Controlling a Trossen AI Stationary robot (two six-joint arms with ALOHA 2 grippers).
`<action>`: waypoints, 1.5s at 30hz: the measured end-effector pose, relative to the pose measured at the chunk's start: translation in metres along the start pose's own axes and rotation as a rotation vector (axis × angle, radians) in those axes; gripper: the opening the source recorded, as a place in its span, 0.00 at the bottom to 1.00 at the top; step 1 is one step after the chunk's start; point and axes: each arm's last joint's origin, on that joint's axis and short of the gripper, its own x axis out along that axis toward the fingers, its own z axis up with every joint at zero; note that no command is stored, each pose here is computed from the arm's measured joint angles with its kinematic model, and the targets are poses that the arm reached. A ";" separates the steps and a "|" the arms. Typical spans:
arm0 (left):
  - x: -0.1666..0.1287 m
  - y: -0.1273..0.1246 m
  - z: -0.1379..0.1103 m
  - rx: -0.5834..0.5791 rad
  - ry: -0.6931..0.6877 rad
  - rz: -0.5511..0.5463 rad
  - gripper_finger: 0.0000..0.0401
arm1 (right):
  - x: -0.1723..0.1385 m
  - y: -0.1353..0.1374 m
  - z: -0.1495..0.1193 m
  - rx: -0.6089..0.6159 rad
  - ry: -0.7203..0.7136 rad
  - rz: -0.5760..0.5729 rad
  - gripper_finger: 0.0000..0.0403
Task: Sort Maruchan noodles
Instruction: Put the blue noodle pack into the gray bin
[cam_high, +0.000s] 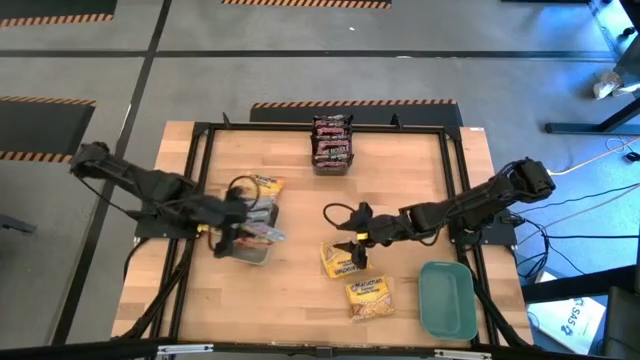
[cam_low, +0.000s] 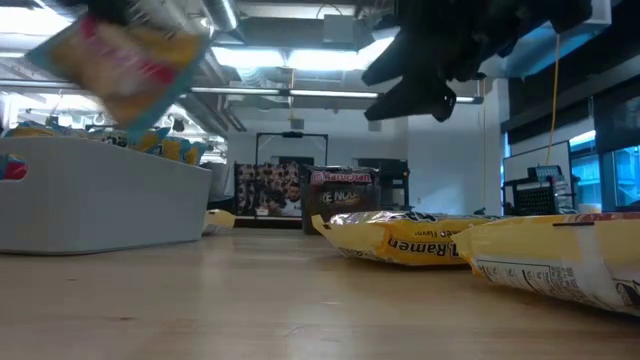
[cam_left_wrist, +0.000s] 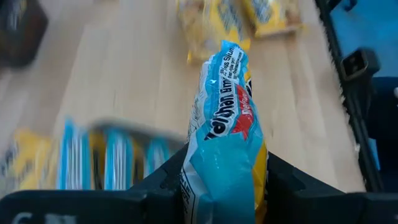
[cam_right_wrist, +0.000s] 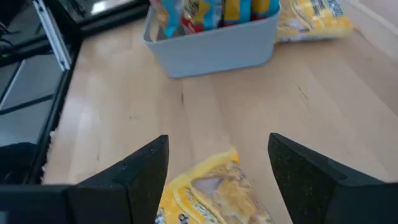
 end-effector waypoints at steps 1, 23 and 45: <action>-0.001 -0.001 -0.009 -0.011 0.002 0.007 0.29 | 0.000 0.002 0.000 0.002 -0.007 -0.001 0.64; 0.051 -0.001 -0.081 -0.121 -0.193 0.110 0.30 | -0.001 0.003 -0.001 0.044 -0.025 -0.030 0.64; 0.048 -0.001 -0.087 -0.102 -0.050 0.002 0.53 | -0.001 0.003 -0.002 0.041 -0.018 -0.034 0.64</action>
